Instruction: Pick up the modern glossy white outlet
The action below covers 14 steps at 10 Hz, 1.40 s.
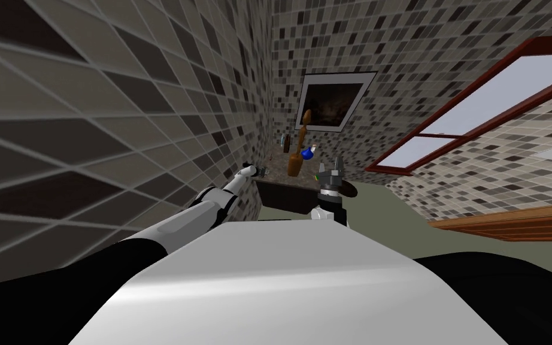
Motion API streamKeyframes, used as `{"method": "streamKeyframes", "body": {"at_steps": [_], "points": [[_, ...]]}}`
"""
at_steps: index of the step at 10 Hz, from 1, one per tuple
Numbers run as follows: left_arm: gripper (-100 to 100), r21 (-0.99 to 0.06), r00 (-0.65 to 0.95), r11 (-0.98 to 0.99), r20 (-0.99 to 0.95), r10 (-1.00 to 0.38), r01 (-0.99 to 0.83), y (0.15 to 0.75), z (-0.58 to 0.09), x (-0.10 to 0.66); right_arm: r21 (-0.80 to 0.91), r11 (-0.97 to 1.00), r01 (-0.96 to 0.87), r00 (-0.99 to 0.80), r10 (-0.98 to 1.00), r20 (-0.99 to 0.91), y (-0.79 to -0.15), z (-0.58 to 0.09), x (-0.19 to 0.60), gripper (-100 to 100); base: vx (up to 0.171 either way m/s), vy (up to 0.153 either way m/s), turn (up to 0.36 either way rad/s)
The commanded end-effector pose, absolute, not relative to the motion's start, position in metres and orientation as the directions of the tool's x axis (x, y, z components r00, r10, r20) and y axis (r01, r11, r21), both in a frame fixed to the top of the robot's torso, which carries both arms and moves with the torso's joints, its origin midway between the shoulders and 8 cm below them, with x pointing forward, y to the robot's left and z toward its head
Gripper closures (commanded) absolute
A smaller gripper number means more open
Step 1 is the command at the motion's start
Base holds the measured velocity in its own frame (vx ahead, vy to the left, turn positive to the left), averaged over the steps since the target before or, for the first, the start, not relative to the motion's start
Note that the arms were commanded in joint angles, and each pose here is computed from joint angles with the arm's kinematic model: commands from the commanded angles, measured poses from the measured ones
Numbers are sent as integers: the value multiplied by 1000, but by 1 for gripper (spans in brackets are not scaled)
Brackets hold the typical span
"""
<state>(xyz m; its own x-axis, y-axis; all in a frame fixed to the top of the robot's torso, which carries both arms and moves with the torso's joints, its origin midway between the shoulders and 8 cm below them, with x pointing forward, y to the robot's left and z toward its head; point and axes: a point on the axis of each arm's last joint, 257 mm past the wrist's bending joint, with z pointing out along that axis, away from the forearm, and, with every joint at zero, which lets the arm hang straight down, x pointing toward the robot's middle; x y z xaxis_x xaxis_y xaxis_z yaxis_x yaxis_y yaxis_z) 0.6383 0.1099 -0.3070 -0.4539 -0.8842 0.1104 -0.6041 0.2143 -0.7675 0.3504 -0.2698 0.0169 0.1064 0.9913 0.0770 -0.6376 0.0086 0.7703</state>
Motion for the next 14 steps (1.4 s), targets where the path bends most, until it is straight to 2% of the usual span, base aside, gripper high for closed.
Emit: {"method": "streamKeyframes", "body": {"at_steps": [1, 3, 4, 5, 9, 10, 11, 14], "points": [[-100, -769, -430, 200, 106, -897, -607, 140, -310, 639, 770, 9, -638, 106, 991, 77, -270, 17, 350, 0, 1, -80, -186], [-100, -770, -411, 187, 105, -906, -609, 163, -312, 640, 770, 9, -638, 106, 991, 77, -270, 17, 350, 0, 1, -74, -133], [-100, -770, -416, 191, 106, -903, -609, 155, -310, 639, 770, 9, -638, 106, 991, 77, -270, 17, 350, 0, 3, -27, -16], [100, -770, -416, 191, 105, -903, -609, 156, -310, 639, 770, 9, -638, 107, 991, 77, -270, 17, 350, 0, 0, -5, 5], [100, -771, -417, 191, 105, -903, -608, 156, -310, 640, 770, 9, -638, 107, 991, 77, -270, 17, 350, 0, 0, 0, 0], [0, -770, -417, 191, 105, -903, -608, 156, -310, 640, 770, 9, -638, 107, 991, 77, -270, 17, 350, 0, 0, 0, 0], [100, -769, -440, 206, 107, -892, -605, 128, -309, 639, 770, 9, -638, 107, 991, 77, -270, 17, 350, 0, 2, 63, 266], [100, -768, -469, 226, 107, -877, -599, 94, -306, 637, 770, 9, -638, 107, 991, 77, -270, 17, 350, 0, -1, 75, 110]]}}
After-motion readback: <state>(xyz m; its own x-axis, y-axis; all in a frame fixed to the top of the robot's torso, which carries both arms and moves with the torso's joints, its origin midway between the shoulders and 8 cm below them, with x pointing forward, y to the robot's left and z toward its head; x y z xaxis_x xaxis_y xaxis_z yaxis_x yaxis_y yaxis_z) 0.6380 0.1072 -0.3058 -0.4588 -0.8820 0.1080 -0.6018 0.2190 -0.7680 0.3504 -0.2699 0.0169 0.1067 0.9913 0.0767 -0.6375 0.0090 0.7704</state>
